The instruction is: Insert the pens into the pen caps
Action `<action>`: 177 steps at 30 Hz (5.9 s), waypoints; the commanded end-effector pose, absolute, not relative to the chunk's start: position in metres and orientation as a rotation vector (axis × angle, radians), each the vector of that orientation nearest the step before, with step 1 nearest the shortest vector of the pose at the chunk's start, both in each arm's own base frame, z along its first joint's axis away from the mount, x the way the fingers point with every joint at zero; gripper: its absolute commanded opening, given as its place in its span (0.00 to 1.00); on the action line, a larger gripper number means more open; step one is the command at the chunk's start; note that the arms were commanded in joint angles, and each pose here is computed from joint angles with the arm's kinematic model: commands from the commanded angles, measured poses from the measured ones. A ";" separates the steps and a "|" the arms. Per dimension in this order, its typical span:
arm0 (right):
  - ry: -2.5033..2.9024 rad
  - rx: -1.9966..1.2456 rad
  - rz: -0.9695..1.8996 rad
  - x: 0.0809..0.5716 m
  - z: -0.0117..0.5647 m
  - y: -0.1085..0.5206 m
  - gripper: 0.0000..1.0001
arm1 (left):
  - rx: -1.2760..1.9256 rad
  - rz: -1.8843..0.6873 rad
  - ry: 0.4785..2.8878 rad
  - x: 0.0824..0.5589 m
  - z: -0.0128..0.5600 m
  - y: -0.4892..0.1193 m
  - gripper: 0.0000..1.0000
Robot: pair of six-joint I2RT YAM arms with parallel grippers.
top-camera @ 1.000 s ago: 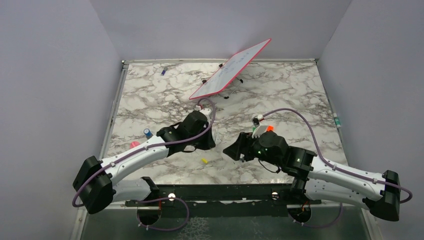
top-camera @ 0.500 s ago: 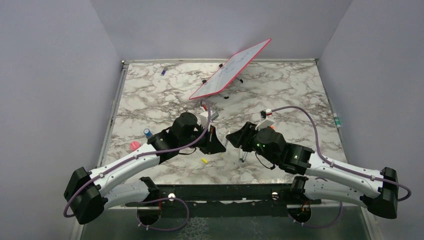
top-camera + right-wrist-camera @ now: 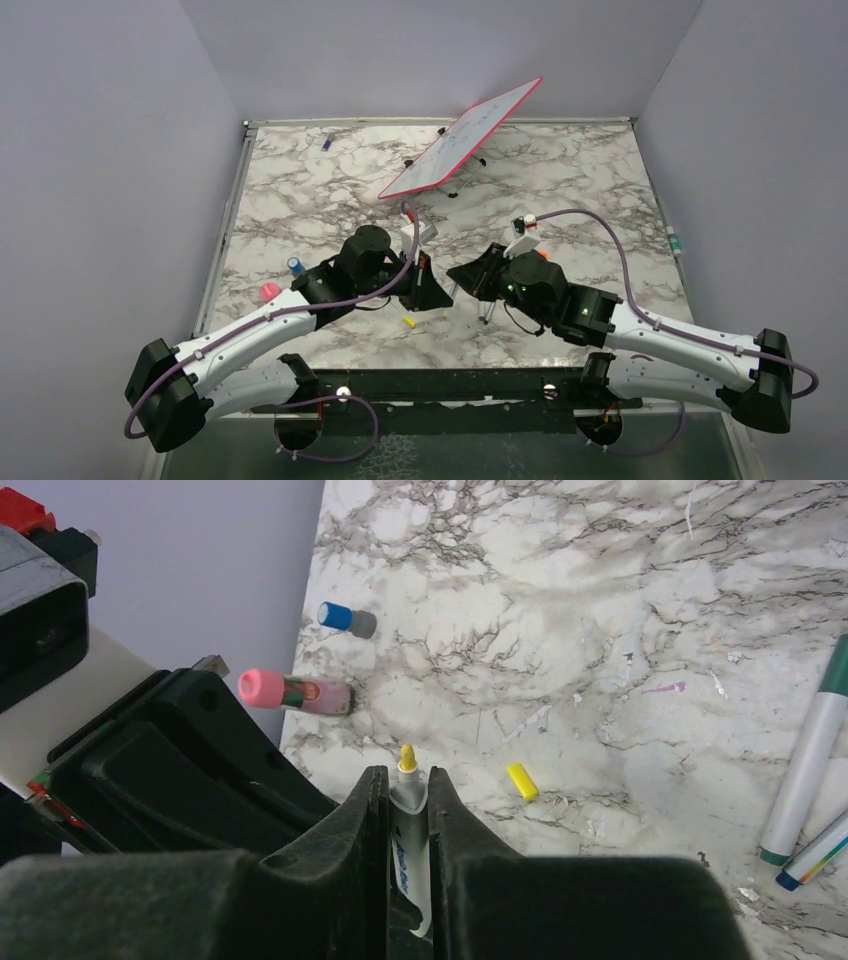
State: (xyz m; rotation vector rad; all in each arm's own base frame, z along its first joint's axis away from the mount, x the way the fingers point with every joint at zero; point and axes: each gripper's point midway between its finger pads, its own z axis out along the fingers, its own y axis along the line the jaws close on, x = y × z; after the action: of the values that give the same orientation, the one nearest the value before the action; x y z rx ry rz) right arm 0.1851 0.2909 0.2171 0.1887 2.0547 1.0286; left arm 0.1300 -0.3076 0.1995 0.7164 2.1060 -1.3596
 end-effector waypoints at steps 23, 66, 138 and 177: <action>1.908 0.162 1.359 0.163 0.259 0.306 0.08 | 0.621 -1.568 1.921 0.130 0.246 -0.325 0.19; 2.635 -0.534 0.918 0.129 0.047 0.389 0.59 | -0.054 -0.304 1.763 0.250 0.273 -0.135 0.00; 2.743 -0.482 -0.138 0.180 -0.050 0.311 0.20 | -0.266 -0.021 1.863 0.251 0.246 -0.091 0.00; 1.793 0.192 0.878 0.210 0.279 0.264 0.12 | 0.720 -1.329 1.794 0.162 0.223 -0.311 0.00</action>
State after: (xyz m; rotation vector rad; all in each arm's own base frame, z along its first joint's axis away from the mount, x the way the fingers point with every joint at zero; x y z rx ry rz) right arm 0.2076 0.2609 0.2499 0.1854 1.9064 0.7847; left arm 0.1940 -0.2818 0.1873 0.5178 1.9918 -1.0334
